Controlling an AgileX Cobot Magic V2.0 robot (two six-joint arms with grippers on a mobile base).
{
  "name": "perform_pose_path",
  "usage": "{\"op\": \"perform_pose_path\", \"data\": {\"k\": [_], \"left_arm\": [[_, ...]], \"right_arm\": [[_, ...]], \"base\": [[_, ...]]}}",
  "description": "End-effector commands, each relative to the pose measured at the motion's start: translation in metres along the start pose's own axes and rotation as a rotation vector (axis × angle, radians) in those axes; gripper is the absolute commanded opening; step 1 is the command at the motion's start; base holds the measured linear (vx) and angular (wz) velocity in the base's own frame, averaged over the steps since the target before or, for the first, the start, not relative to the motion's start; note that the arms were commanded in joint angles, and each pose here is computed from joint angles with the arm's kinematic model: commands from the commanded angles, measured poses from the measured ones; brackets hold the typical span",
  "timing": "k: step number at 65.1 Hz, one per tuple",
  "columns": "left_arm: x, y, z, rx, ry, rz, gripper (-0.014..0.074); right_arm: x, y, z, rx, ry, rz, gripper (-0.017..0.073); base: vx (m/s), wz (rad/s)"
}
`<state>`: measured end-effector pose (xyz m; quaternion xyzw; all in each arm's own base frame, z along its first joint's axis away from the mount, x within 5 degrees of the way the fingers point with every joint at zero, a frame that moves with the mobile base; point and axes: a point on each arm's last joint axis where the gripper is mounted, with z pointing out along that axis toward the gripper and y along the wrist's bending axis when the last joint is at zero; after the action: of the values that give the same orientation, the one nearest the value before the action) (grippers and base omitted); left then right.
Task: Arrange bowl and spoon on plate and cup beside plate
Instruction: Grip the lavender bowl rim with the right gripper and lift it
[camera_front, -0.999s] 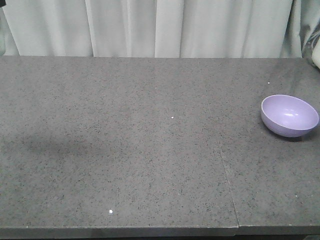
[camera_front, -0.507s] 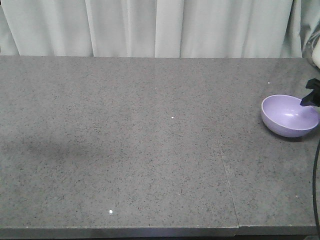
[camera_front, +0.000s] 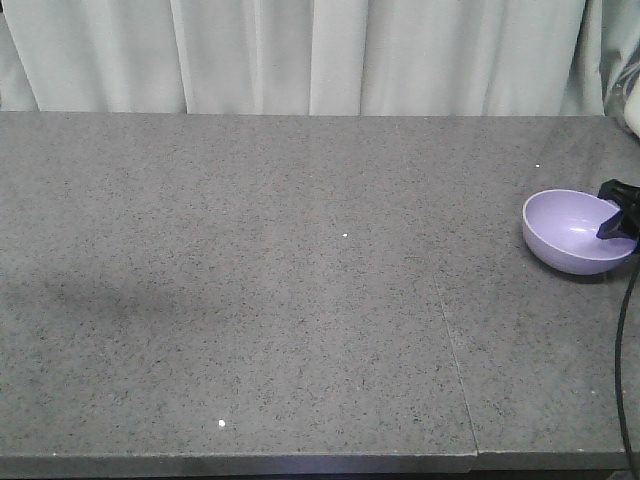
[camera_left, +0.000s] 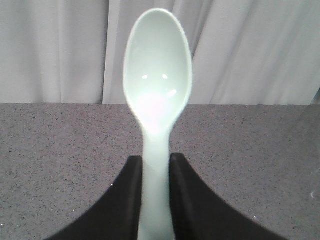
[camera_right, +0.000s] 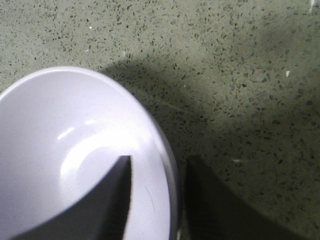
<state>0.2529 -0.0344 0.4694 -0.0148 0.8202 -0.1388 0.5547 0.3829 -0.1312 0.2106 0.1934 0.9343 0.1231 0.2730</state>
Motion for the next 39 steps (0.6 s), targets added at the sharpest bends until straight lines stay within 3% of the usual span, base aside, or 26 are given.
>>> {"op": "perform_pose_path", "data": {"k": [1, 5, 17, 24, 35, 39], "left_arm": [[-0.015, -0.006, -0.015, 0.028, -0.115, -0.008, -0.0007], [-0.015, -0.006, -0.015, 0.028, -0.115, -0.008, -0.0007], [-0.015, -0.006, -0.015, 0.028, -0.114, -0.008, -0.0007], [-0.015, -0.006, -0.015, 0.028, -0.114, -0.008, -0.0007], [-0.015, -0.006, -0.015, 0.028, -0.111, -0.008, -0.0007], [-0.015, -0.006, -0.015, 0.028, -0.111, -0.008, -0.0007]], "right_arm": [[-0.016, 0.009, -0.023, -0.013, -0.097, -0.020, 0.0079], [-0.015, 0.009, -0.023, -0.015, -0.095, -0.021, -0.0017], [-0.023, 0.023, -0.039, -0.098, -0.105, -0.046, -0.0009], [-0.034, 0.047, -0.070, -0.237, -0.148, -0.114, -0.0009], [-0.036, 0.094, -0.145, -0.520, -0.274, -0.234, -0.0005], [-0.033, 0.105, -0.168, -0.579, -0.334, -0.274, -0.0005]], "base": [[0.00, 0.00], [0.00, 0.00], [0.00, 0.00], [0.00, 0.00], [0.00, 0.00], [0.00, 0.00]]}}
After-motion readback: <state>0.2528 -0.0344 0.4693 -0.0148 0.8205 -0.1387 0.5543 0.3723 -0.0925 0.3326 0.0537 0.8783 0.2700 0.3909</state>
